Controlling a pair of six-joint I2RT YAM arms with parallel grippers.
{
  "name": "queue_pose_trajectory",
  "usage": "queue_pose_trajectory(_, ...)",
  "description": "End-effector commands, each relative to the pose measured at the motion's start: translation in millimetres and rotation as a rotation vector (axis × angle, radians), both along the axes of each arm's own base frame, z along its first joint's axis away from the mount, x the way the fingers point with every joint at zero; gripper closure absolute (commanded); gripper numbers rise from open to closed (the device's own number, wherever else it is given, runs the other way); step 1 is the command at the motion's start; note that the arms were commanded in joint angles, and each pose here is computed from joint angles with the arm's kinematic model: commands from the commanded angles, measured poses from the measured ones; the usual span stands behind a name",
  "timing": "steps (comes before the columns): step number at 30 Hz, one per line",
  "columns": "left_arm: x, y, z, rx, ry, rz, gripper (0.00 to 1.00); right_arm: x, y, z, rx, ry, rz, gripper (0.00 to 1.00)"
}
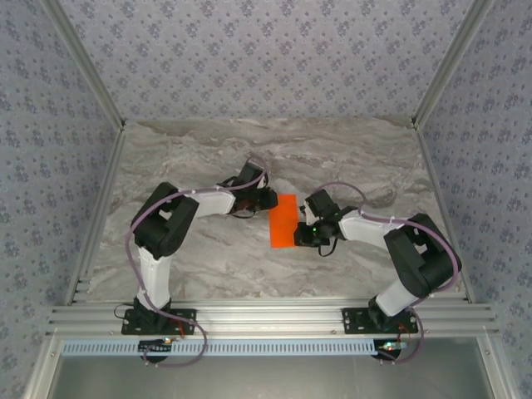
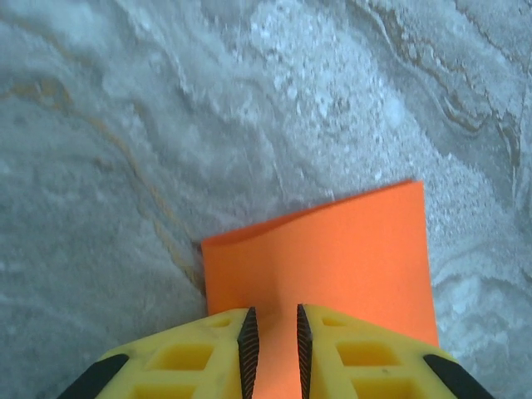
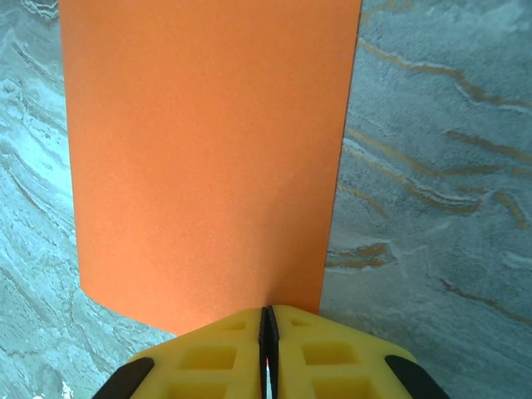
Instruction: Fold a paper plane with a square sheet of paper (fold left side to right side)
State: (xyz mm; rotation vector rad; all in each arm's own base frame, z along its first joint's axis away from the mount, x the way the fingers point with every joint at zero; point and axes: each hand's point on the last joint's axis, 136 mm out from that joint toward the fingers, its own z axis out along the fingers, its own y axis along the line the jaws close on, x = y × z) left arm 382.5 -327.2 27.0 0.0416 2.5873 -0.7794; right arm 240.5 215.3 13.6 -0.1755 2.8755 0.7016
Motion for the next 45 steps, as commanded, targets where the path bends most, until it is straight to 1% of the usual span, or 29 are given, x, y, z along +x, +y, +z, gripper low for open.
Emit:
queue_pose_trajectory(1, 35, 47, -23, 0.146, -0.036, 0.127, 0.77, -52, -43, -37, -0.198, 0.185, 0.002, 0.87)
queue_pose_trajectory(8, 49, 58, -29, 0.178, -0.023, 0.141, 0.77, -53, -36, -35, -0.169, 0.182, 0.003, 0.87)
queue_pose_trajectory(13, 54, 62, -23, 0.156, -0.026, 0.140, 0.76, -59, -23, -33, -0.122, 0.185, 0.005, 0.87)
queue_pose_trajectory(18, 52, 63, 16, 0.094, -0.081, 0.117, 0.73, -61, -8, -27, -0.065, 0.164, -0.009, 0.86)
queue_pose_trajectory(20, 46, 63, 37, 0.066, -0.109, 0.102, 0.71, -56, 3, -16, -0.009, 0.131, -0.018, 0.84)
queue_pose_trajectory(23, 30, 58, 59, -0.005, -0.117, 0.065, 0.69, -41, 11, 7, 0.052, 0.045, -0.019, 0.80)
queue_pose_trajectory(25, 15, 53, 65, -0.057, -0.103, 0.039, 0.69, -30, 7, 21, 0.067, -0.003, -0.042, 0.77)
queue_pose_trajectory(26, 6, 47, 68, -0.089, -0.091, 0.020, 0.69, -24, 2, 27, 0.057, -0.042, -0.030, 0.73)
queue_pose_trajectory(29, -19, 25, 68, -0.164, -0.045, -0.045, 0.69, -10, -19, 41, 0.043, -0.098, -0.078, 0.63)
queue_pose_trajectory(32, -37, 0, 60, -0.214, 0.005, -0.099, 0.70, -4, -39, 47, 0.053, -0.120, -0.135, 0.59)
queue_pose_trajectory(38, -39, -30, 35, -0.216, 0.065, -0.132, 0.70, -10, -62, 50, 0.072, -0.124, -0.200, 0.53)
queue_pose_trajectory(41, -40, -33, 27, -0.196, 0.074, -0.129, 0.71, -15, -68, 48, 0.067, -0.117, -0.213, 0.51)
queue_pose_trajectory(45, -46, -23, 26, -0.161, 0.071, -0.110, 0.70, -18, -70, 44, 0.067, -0.108, -0.216, 0.50)
